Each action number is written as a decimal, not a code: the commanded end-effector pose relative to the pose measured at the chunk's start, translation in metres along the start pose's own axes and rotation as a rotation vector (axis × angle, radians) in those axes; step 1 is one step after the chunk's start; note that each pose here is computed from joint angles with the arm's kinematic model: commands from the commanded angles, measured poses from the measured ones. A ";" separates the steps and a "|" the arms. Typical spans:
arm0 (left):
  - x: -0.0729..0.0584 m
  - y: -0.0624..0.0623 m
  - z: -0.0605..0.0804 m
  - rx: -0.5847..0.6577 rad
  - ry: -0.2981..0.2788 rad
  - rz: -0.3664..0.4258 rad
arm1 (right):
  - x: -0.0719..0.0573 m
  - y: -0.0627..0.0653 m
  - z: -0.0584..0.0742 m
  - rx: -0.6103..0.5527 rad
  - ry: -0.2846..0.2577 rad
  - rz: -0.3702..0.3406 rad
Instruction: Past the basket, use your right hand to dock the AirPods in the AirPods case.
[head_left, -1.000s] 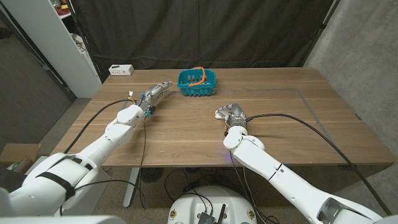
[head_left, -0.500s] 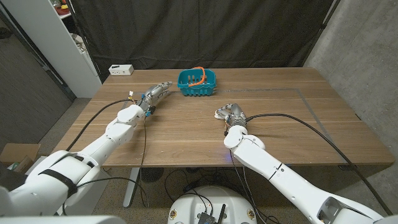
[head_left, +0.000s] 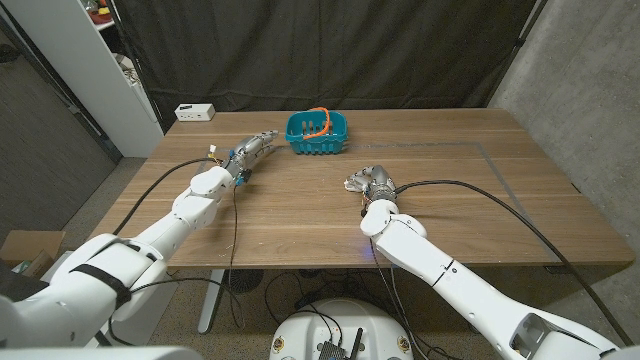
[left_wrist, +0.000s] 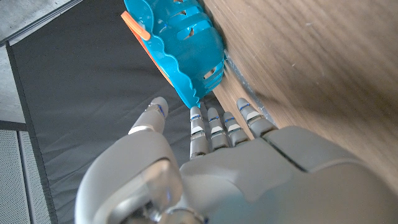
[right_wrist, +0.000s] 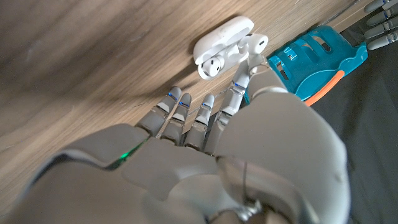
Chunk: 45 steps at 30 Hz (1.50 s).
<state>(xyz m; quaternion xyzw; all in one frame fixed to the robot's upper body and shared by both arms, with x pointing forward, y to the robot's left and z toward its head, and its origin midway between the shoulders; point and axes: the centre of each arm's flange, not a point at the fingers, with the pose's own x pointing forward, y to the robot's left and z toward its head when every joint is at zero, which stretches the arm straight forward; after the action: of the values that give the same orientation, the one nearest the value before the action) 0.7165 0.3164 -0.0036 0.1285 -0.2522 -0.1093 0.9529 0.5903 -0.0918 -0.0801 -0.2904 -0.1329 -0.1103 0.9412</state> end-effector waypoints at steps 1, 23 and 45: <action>0.005 -0.001 0.000 0.014 0.010 -0.004 | 0.003 -0.002 -0.003 -0.018 0.019 0.012; 0.008 -0.004 -0.001 0.016 0.018 -0.011 | 0.001 -0.007 -0.006 -0.028 0.024 0.044; 0.011 -0.012 0.000 0.015 0.022 -0.018 | 0.004 -0.002 -0.004 -0.010 -0.005 0.045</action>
<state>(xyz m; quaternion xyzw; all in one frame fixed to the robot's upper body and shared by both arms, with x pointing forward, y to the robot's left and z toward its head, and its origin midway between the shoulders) 0.7237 0.3056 -0.0005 0.1386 -0.2444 -0.1119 0.9532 0.5951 -0.0976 -0.0817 -0.3007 -0.1304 -0.0944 0.9400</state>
